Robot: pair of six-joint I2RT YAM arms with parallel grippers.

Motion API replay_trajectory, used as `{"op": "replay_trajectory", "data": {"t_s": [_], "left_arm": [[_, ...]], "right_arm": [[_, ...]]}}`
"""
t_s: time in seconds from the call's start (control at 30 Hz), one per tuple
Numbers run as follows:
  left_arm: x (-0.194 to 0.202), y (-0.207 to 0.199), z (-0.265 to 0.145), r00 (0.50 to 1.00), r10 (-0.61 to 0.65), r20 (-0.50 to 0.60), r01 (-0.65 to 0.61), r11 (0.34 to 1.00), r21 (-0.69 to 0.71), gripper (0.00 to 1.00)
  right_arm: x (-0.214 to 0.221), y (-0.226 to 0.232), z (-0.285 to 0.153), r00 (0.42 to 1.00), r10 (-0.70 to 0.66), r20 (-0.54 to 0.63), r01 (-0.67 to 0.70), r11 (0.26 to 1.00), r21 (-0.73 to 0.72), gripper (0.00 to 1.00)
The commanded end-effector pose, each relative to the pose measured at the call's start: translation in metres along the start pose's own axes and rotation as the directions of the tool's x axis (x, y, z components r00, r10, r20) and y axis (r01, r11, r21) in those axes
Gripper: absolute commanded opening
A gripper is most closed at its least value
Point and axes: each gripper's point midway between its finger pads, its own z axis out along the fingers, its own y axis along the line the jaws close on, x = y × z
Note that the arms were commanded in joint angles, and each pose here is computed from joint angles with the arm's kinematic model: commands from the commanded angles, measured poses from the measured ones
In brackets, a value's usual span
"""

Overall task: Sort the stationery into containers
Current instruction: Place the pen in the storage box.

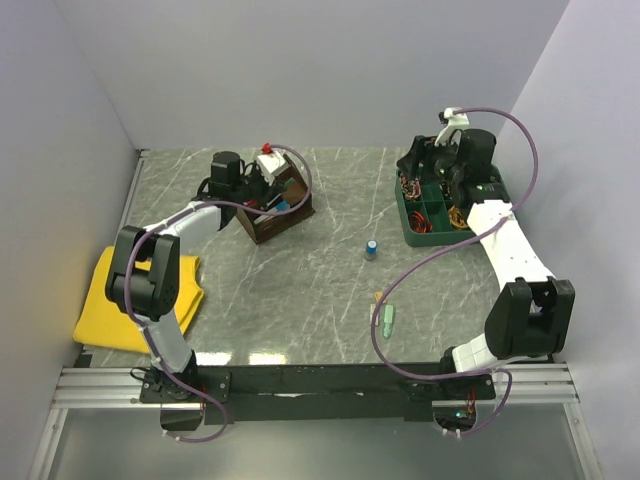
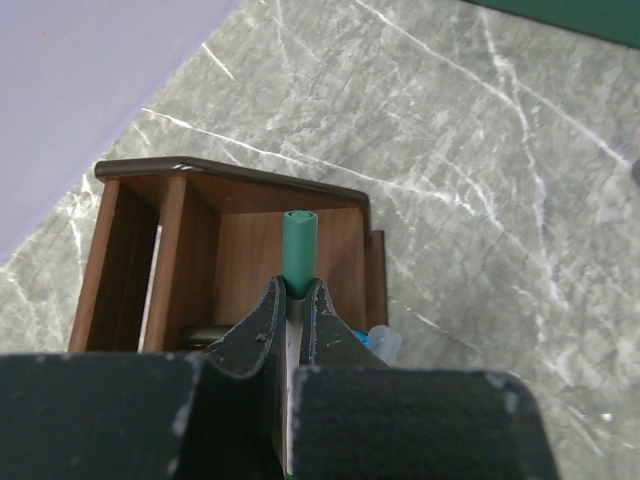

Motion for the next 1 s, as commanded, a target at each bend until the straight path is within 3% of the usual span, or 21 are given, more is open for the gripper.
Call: {"op": "replay_trajectory", "data": {"t_s": [0.0,0.23,0.47,0.63,0.8,0.87,0.97], "left_arm": [[-0.002,0.002,0.002,0.994,0.089,0.056,-0.090,0.996,0.022,0.01],[0.020,0.000,0.006,0.997,0.062,0.052,-0.064,0.997,0.037,0.01],[0.023,0.004,0.005,0.997,0.056,0.060,-0.057,0.998,0.014,0.08],[0.018,0.011,-0.007,0.997,0.056,0.054,-0.055,0.998,-0.009,0.04],[0.008,0.008,-0.027,0.993,0.071,0.092,-0.066,0.996,-0.054,0.01],[-0.012,0.010,-0.035,0.976,0.122,0.180,-0.104,0.989,-0.109,0.01],[0.003,-0.003,-0.036,0.969,0.152,0.196,-0.135,0.986,-0.098,0.01]], "right_arm": [[-0.018,0.008,-0.001,0.998,-0.047,0.044,0.047,0.999,-0.006,0.75],[-0.010,0.011,0.005,0.998,-0.063,0.012,0.063,0.998,-0.013,0.75],[-0.007,0.014,0.008,0.998,-0.067,-0.001,0.067,0.998,-0.016,0.75],[-0.008,0.021,0.011,0.998,-0.069,0.002,0.069,0.997,-0.029,0.75],[-0.008,0.024,0.014,0.997,-0.080,0.001,0.080,0.996,-0.038,0.75],[-0.007,0.024,0.014,0.997,-0.083,0.000,0.083,0.996,-0.035,0.76],[-0.002,0.026,0.018,0.996,-0.082,-0.020,0.081,0.996,-0.046,0.76]]}}
